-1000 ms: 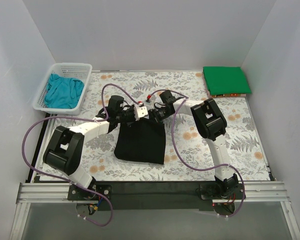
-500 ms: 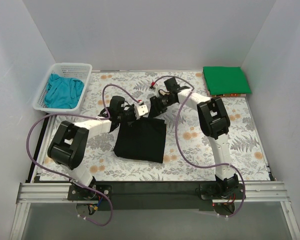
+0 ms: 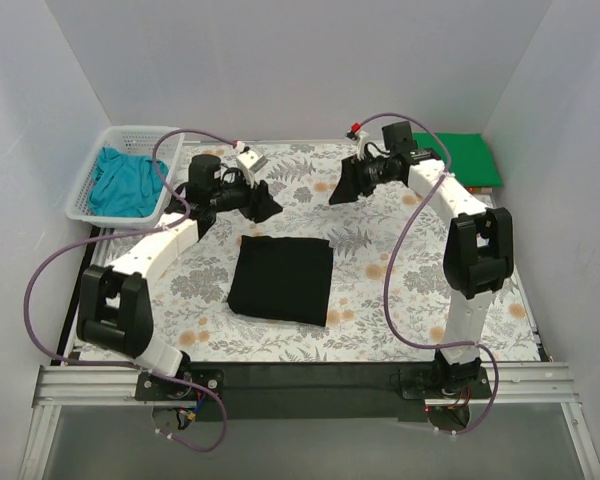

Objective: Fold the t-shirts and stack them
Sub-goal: Fold the tshirt

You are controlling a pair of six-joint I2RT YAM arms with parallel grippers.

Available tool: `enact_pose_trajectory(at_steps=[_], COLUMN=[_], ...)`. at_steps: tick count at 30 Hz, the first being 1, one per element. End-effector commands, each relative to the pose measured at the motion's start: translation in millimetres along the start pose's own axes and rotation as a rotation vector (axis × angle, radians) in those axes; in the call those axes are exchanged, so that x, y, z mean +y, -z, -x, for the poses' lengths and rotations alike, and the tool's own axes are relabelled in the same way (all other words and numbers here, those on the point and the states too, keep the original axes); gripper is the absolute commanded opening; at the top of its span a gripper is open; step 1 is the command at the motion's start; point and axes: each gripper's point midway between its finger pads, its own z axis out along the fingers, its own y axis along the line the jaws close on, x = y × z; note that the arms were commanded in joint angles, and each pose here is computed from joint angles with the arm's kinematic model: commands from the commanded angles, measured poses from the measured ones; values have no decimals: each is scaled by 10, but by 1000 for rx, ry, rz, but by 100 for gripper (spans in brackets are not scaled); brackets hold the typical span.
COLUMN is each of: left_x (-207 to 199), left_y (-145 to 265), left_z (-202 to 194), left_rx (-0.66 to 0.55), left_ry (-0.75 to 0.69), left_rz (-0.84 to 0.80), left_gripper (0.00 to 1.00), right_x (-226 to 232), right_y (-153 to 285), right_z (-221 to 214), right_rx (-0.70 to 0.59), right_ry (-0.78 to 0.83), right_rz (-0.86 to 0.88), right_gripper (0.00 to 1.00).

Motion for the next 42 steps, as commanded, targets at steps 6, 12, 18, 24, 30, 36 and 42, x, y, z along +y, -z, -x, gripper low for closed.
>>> enact_pose_trajectory(at_steps=[6, 12, 18, 24, 30, 36, 42], left_x=[-597, -571, -614, -41, 403, 663, 781], left_y=[404, 444, 514, 505, 356, 275, 274], left_z=[-434, -779, -888, -795, -1027, -1177, -1303], left_rx=[63, 137, 141, 105, 182, 215, 230], left_ry=[405, 478, 499, 430, 500, 518, 519], left_rz=[-106, -67, -51, 127, 190, 254, 320], left_gripper=[50, 48, 48, 52, 52, 52, 49], right_x=[193, 47, 63, 124, 139, 151, 162], right_y=[-368, -509, -620, -665, -656, -644, -637], right_z=[-942, -1027, -1035, -1098, -1088, -1055, -1088], right_rx=[186, 201, 209, 224, 222, 216, 224], right_ry=[-157, -180, -192, -212, -211, -212, -221], right_rz=[77, 56, 96, 133, 135, 139, 142], right_gripper=[79, 78, 66, 56, 30, 1, 1])
